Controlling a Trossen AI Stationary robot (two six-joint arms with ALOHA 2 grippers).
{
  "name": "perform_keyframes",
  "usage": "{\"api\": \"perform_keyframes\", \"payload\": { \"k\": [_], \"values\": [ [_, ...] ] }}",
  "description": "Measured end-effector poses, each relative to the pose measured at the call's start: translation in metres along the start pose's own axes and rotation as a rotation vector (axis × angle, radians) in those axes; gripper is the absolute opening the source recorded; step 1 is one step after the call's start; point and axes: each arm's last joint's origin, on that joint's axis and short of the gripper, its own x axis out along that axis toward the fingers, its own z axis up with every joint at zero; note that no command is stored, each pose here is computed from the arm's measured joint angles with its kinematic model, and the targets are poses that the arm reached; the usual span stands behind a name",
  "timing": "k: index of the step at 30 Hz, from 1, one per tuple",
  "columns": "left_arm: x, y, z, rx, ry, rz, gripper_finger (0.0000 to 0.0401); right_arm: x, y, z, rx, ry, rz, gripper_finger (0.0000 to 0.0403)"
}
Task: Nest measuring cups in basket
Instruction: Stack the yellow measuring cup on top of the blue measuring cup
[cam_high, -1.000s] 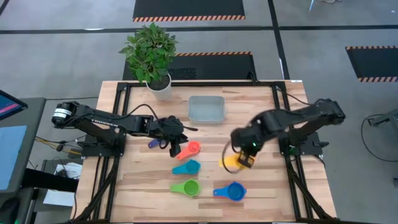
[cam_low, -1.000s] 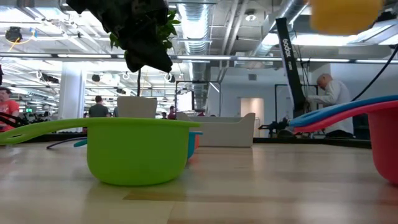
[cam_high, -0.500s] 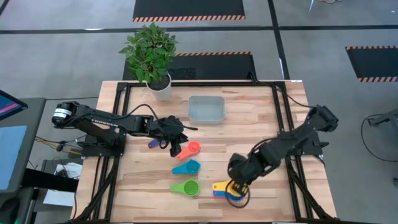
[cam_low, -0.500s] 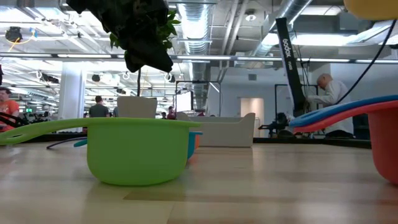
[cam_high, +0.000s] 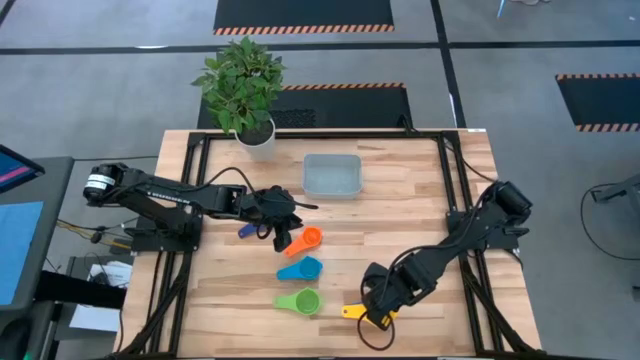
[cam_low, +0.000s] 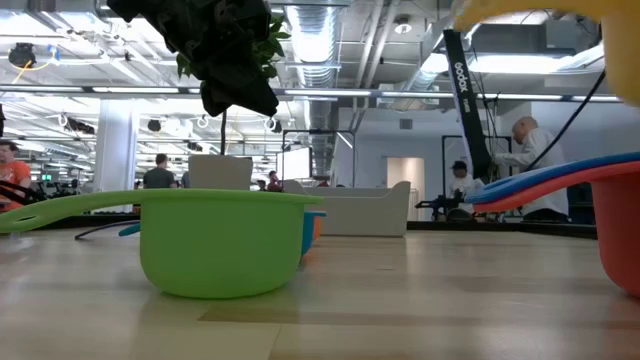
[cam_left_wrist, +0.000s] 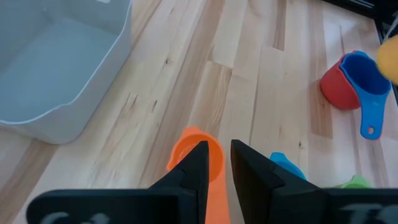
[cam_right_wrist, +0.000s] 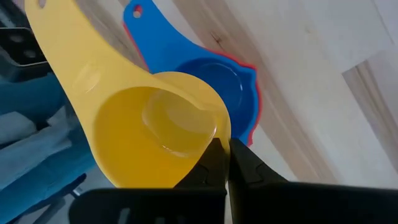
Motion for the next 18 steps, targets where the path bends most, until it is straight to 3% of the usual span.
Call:
{"api": "perform_keyframes", "payload": {
  "k": [15,18],
  "values": [
    [0.0,-0.001,0.001,-0.008,-0.007,-0.021,0.0055,0.017,0.001,0.003,0.026,0.012,-0.064,0.0006],
    [0.0,-0.001,0.001,-0.008,-0.004,-0.028,0.0055,0.017,0.001,0.002,0.026,0.016,-0.062,0.0026]
  ]
}}
